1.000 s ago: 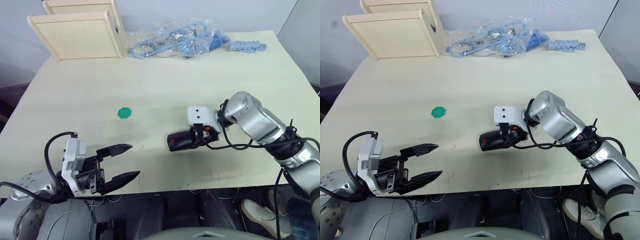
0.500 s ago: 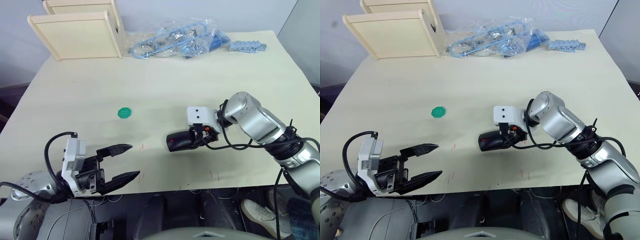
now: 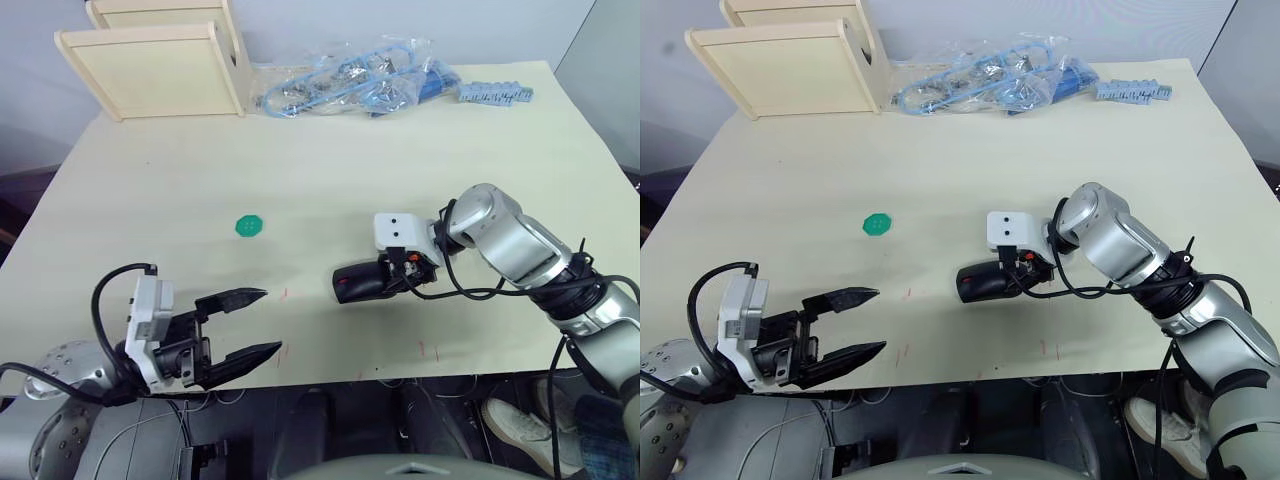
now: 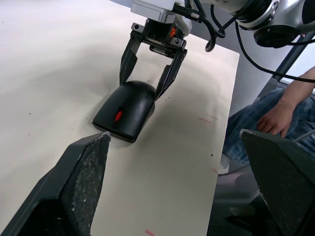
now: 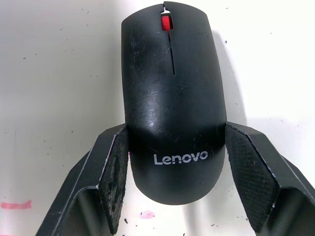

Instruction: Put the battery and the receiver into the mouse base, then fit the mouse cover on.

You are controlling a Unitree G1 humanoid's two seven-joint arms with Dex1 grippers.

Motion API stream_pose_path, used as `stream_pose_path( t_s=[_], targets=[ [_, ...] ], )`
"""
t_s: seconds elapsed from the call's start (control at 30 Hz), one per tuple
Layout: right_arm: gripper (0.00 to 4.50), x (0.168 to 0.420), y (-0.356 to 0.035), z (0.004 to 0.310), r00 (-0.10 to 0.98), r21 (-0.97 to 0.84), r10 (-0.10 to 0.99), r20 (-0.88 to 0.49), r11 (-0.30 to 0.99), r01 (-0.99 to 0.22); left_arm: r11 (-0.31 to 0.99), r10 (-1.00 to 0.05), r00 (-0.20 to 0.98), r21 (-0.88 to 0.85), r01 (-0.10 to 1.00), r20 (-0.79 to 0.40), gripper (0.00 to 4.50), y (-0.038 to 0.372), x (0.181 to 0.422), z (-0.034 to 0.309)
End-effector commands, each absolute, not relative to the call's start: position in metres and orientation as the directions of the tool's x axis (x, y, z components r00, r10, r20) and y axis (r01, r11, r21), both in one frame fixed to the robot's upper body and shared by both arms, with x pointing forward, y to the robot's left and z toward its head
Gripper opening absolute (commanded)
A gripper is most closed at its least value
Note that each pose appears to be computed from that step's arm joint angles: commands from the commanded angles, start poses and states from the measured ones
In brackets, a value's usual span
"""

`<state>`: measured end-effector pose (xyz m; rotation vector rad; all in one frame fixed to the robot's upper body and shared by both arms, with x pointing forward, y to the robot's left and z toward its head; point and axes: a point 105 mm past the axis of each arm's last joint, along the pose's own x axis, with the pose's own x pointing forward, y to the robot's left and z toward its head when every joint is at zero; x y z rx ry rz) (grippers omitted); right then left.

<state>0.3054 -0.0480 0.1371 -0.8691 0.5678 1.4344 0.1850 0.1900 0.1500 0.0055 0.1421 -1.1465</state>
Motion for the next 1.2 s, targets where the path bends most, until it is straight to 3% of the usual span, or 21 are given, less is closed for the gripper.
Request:
stream_pose_path(
  t_s=[0.03, 1.2],
  targets=[
    [2.59, 0.3052, -0.0454, 0.1465, 0.099, -0.198, 0.622, -0.777, -0.091, -0.976, 0.391, -0.917, 0.385, -0.040, 0.920, -0.107, 4.50, 0.1864, 0.1829, 0.1565],
    [2.59, 0.3070, -0.0450, 0.1494, 0.107, -0.209, 0.624, -0.774, -0.092, -0.973, 0.393, -0.916, 0.387, -0.041, 0.919, -0.106, 4.50, 0.1867, 0.1836, 0.1560]
  ],
)
